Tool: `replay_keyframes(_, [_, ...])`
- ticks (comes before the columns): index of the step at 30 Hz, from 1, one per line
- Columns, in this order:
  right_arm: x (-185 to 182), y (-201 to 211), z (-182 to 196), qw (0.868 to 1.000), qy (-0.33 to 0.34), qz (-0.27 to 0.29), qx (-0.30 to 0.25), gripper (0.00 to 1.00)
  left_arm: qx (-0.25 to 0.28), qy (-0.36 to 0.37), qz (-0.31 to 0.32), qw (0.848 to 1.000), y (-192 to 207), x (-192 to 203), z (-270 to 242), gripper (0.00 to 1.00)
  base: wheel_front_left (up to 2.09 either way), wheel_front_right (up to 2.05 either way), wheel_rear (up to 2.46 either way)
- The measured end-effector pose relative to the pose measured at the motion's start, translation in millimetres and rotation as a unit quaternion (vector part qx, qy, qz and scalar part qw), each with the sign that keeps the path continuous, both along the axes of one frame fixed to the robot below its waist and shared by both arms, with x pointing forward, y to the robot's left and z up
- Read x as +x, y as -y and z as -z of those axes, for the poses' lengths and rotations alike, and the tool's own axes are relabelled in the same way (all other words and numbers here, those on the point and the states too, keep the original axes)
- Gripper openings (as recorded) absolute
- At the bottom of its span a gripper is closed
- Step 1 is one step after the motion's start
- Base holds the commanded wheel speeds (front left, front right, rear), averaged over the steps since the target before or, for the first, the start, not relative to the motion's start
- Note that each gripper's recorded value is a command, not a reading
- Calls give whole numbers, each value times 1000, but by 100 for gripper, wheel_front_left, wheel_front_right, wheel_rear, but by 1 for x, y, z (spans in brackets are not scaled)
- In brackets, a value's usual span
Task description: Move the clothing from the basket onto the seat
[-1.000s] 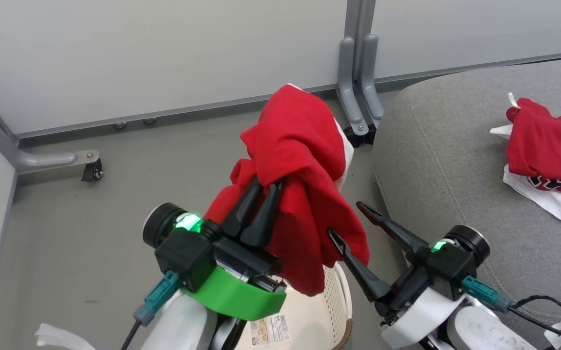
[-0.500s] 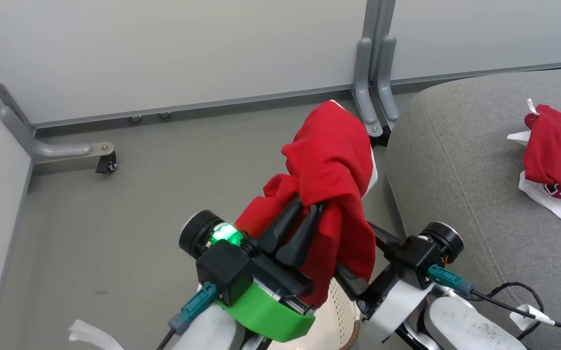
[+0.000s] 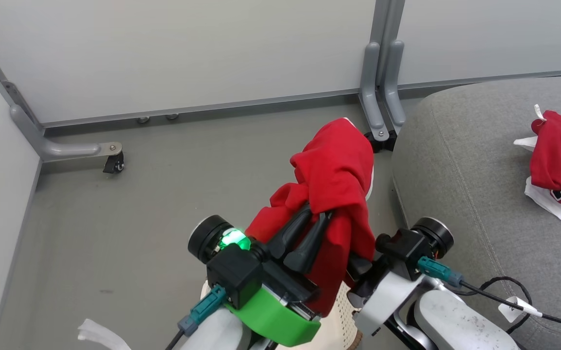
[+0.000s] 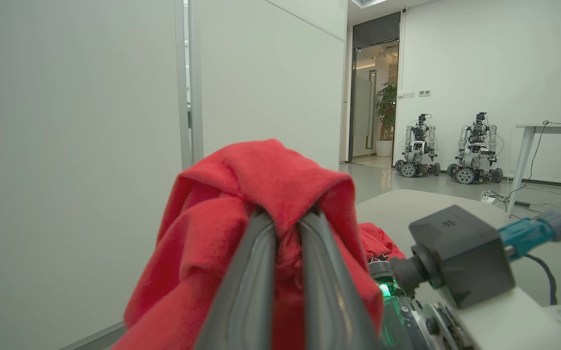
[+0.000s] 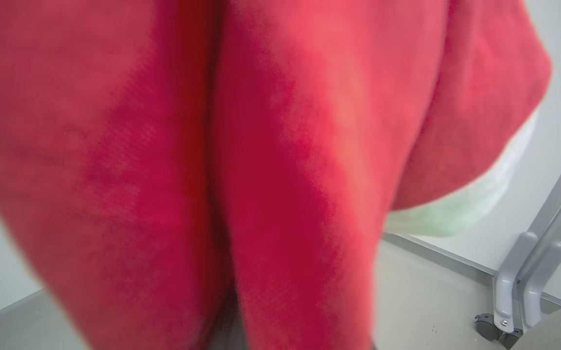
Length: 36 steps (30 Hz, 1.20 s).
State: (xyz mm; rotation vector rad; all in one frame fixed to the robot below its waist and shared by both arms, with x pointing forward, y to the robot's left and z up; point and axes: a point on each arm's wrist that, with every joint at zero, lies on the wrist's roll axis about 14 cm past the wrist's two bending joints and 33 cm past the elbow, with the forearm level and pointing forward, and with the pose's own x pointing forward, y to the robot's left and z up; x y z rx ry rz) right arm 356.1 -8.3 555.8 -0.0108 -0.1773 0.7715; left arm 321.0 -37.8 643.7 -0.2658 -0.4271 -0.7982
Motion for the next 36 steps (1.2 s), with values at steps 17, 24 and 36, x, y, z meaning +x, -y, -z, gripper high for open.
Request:
replay_keyframes(17, [5, 31, -7, 998, -7, 56, 42, 0, -3, -19, -22, 1000, -11, 9, 9, 0, 0, 0, 0])
replay_keyframes(24, [9, 39, -10, 996, -7, 71, 52, 0, 2, -37, -15, 999, -7, 9, 21, 100, 0, 0, 0])
replay_keyframes(36, [14, 42, -14, 994, -6, 80, 67, 0, 5, -44, -32, 999, -16, 15, 26, 100, 0, 0, 0])
